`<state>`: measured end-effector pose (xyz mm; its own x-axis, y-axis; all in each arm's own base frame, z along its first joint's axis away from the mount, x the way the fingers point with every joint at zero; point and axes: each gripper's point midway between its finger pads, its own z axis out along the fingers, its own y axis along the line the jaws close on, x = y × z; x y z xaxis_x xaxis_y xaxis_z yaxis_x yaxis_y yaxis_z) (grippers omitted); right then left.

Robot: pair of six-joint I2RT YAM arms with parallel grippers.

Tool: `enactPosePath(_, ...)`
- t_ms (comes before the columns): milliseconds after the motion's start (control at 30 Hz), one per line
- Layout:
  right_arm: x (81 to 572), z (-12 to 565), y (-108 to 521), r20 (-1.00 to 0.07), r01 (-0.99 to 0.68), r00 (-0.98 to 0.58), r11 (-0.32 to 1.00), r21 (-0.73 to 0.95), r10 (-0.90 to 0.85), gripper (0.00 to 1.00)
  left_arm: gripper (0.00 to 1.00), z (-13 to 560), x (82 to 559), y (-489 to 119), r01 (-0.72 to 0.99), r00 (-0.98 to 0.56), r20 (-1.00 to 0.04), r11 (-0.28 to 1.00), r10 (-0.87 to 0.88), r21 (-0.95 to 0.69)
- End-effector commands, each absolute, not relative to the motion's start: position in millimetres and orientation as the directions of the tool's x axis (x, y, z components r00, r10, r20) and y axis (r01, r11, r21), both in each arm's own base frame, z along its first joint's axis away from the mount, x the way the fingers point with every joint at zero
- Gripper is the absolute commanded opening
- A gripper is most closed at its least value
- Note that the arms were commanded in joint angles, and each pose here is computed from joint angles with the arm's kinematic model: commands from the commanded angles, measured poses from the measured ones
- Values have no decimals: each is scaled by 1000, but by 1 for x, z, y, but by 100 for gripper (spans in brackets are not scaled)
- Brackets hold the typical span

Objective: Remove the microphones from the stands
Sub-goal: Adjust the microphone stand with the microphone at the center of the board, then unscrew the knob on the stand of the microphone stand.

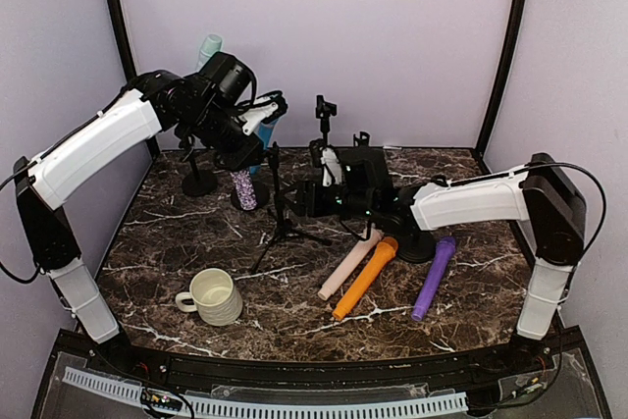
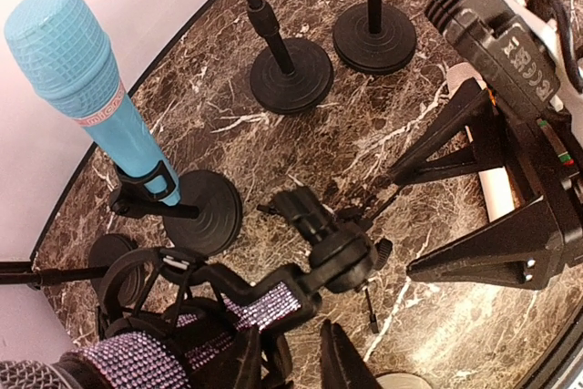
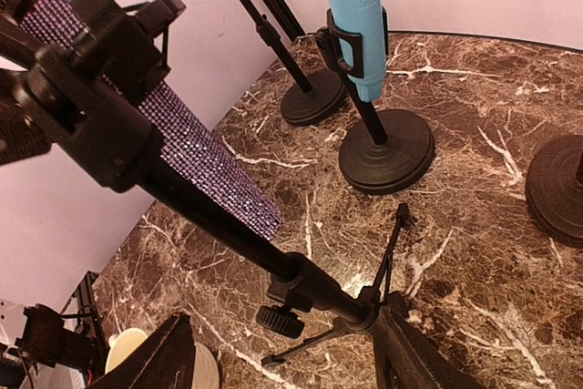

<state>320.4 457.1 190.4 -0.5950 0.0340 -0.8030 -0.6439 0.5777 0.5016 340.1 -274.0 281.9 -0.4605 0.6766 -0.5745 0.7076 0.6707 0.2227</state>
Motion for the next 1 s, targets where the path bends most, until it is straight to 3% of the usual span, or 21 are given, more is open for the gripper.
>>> enactPosePath(0,319,217,452,-799,-629,-592,560,539,104,68,30,304,339,-278,709,-411,-626,664,662,236)
enactPosePath(333,315,206,445,-753,-575,-655,606,550,61,67,50,342,330,-276,703,-330,-722,669,608,241)
enactPosePath(600,301,202,443,-687,-532,-725,595,603,48,67,72,413,329,-257,643,-221,-882,742,417,190)
enactPosePath(733,296,201,447,-674,-518,-736,594,616,58,69,74,431,343,-221,625,-256,-936,780,240,29)
enactPosePath(967,298,203,461,-647,-491,-758,584,646,79,67,75,415,365,-149,526,-329,-944,831,0,-183)
